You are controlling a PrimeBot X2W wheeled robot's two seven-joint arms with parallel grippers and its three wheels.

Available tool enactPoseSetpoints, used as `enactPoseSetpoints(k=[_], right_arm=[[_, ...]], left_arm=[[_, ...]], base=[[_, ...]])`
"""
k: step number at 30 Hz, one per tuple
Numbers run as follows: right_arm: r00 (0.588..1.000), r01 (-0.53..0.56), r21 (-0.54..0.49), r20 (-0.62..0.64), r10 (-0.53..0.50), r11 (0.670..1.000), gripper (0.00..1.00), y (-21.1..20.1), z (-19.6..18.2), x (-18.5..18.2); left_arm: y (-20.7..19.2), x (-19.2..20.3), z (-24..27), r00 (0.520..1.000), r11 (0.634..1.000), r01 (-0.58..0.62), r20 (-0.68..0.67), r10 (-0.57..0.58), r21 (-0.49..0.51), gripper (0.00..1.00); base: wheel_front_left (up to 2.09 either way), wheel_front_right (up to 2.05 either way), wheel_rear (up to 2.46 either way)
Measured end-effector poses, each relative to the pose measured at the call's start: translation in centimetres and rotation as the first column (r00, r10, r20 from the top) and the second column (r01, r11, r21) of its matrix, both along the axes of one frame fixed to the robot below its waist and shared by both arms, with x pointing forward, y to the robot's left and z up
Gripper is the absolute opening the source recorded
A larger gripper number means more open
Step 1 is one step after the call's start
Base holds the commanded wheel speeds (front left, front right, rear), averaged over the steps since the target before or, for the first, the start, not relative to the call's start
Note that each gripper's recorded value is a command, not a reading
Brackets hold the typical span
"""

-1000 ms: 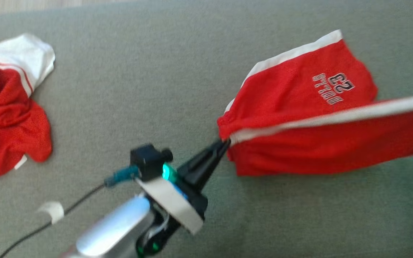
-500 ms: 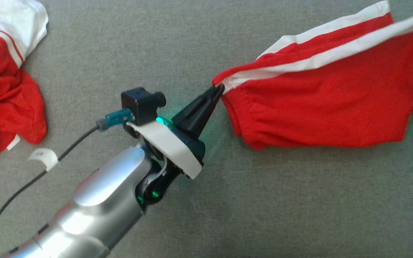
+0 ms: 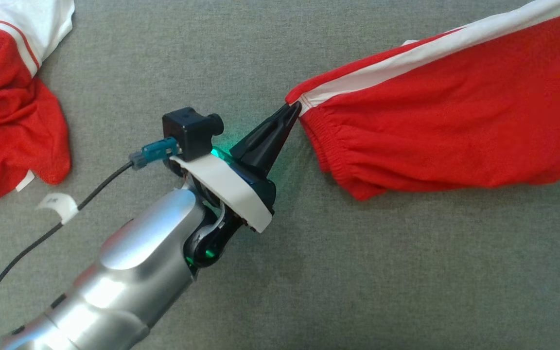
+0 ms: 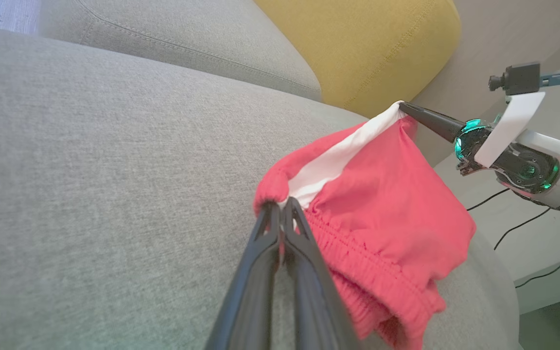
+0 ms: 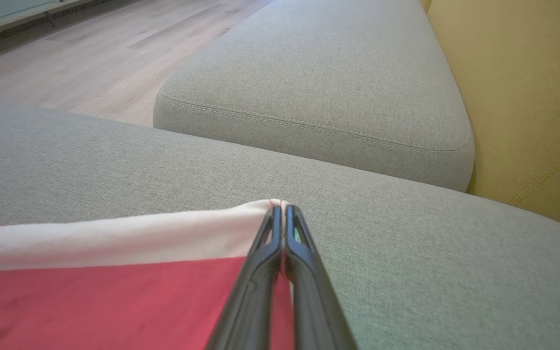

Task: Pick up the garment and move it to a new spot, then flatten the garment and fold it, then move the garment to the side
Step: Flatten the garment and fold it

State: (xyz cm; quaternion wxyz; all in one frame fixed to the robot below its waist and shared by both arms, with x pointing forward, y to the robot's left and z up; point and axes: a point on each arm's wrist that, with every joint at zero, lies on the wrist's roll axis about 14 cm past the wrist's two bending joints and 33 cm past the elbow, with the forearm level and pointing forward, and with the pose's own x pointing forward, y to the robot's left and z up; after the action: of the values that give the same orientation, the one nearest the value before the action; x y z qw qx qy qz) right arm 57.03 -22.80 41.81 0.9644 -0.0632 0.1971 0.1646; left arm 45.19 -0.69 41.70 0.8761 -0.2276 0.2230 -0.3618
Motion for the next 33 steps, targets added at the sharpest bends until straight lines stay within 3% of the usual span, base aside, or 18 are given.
enactPoseSetpoints(k=[1, 2, 3, 12, 17, 20, 24, 28, 33], right_arm=[[1.0, 0.003, 0.005, -0.003, -0.003, 1.0, 0.44, 0.0, -0.1, 0.1], [1.0, 0.003, 0.009, -0.004, -0.003, 1.0, 0.84, 0.1, -0.1, 0.1], [1.0, 0.003, 0.021, -0.006, -0.003, 1.0, 1.0, 0.3, -0.1, 0.1], [0.998, -0.015, 0.108, 0.068, 0.008, 0.994, 1.0, 1.6, 2.2, -1.1], [0.999, -0.018, 0.137, 0.048, 0.012, 0.99, 1.0, 1.4, 2.0, -4.9], [1.0, 0.017, 0.155, -0.006, -0.016, 0.988, 1.0, 0.6, 0.5, -7.9], [0.995, 0.08, 0.174, -0.065, -0.069, 0.982, 1.0, -0.3, -1.3, -9.9], [0.988, 0.15, 0.203, -0.074, -0.137, 0.968, 1.0, -0.8, -2.0, -8.8], [0.963, 0.256, 0.167, -0.124, -0.238, 0.952, 1.0, -3.0, -3.9, -7.0]], left_arm=[[0.0, 0.0, -0.1, 1.0, 1.0, -0.001, -0.001, 0.001, 0.002, 0.49], [0.1, 0.0, -0.1, 1.0, 1.0, -0.001, -0.001, 0.001, 0.004, 0.87], [0.1, 0.0, -0.1, 1.0, 1.0, -0.001, -0.001, 0.001, 0.006, 1.0], [0.7, 0.1, 1.7, 0.991, 0.997, -0.072, 0.114, 0.068, 0.038, 1.0], [2.1, -0.6, 2.9, 0.958, 0.977, -0.192, 0.234, 0.166, 0.093, 1.0], [3.2, -1.3, 3.7, 0.925, 0.949, -0.284, 0.301, 0.234, 0.136, 1.0], [5.1, -1.8, 7.0, 0.827, 0.885, -0.453, 0.423, 0.371, 0.109, 1.0], [6.7, -3.6, 7.8, 0.757, 0.819, -0.566, 0.455, 0.469, 0.097, 1.0], [8.0, -5.4, 7.4, 0.719, 0.766, -0.632, 0.458, 0.523, 0.117, 1.0]], base=[[0.0, 0.0, 0.0], [0.0, 0.0, 0.0], [0.0, 0.0, 0.0], [0.0, 0.0, 0.0], [0.0, 0.0, 0.0], [0.0, 0.0, 0.0], [0.0, 0.0, 0.0], [0.0, 0.0, 0.0], [0.0, 0.0, 0.0]])
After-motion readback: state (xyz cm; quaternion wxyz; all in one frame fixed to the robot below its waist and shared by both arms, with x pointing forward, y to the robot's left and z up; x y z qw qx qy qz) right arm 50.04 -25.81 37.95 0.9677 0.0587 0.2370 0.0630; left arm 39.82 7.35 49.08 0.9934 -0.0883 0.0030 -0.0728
